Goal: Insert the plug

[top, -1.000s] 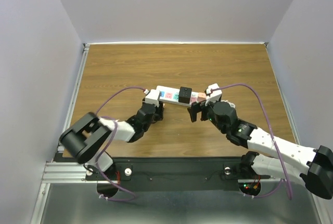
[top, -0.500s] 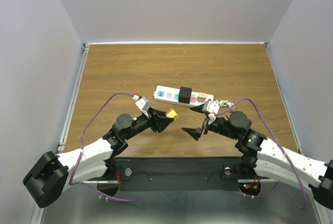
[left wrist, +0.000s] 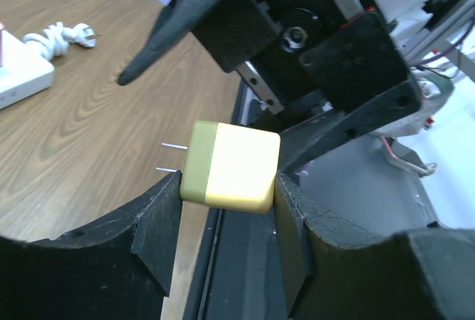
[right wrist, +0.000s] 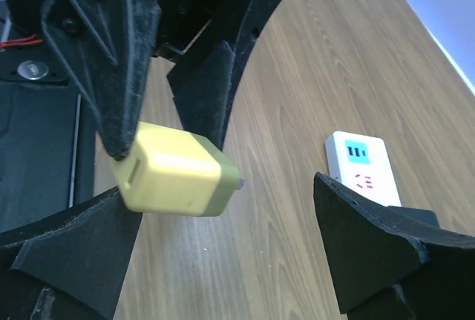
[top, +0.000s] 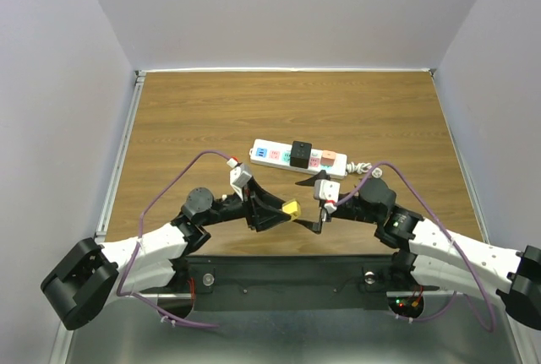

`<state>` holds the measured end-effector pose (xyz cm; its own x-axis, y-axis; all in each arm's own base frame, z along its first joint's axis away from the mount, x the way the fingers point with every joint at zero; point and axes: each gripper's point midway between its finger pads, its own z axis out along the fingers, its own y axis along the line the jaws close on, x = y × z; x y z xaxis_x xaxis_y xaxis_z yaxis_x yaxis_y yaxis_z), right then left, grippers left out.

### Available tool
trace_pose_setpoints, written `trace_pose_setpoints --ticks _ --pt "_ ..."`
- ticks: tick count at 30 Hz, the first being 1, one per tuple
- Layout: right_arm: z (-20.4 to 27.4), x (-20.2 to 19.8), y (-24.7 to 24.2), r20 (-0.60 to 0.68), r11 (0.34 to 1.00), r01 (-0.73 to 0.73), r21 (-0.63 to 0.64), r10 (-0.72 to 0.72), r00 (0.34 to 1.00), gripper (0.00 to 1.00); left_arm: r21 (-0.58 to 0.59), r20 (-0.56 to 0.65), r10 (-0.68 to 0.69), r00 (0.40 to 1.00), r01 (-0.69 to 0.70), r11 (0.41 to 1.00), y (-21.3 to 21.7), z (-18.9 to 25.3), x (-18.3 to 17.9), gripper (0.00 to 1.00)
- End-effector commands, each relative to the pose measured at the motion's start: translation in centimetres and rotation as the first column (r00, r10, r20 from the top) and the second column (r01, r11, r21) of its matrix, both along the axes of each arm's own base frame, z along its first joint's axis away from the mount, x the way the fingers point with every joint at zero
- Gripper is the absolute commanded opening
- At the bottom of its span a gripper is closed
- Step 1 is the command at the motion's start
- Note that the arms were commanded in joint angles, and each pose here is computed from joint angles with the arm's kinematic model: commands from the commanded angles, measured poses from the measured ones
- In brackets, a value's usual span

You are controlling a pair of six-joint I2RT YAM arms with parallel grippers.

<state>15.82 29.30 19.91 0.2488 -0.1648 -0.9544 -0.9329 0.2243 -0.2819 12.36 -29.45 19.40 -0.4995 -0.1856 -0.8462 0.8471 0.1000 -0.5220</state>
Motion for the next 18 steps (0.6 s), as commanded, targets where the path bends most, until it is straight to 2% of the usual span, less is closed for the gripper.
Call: trace_pose_setpoints --ticks 1,18 --pt "3.6 -0.5 0.8 0.146 0.996 -0.062 0.059 0.053 0.988 0.98 -0.085 0.061 -0.084 0.995 0.089 0.992 0.0 2.7 -1.8 0.00" --pt "5.4 -1.6 0.6 0.262 0.991 -0.103 0.083 0.078 0.962 0.97 -0.095 0.030 -0.067 0.997 0.070 0.993 0.0 2.8 -1.5 0.00"
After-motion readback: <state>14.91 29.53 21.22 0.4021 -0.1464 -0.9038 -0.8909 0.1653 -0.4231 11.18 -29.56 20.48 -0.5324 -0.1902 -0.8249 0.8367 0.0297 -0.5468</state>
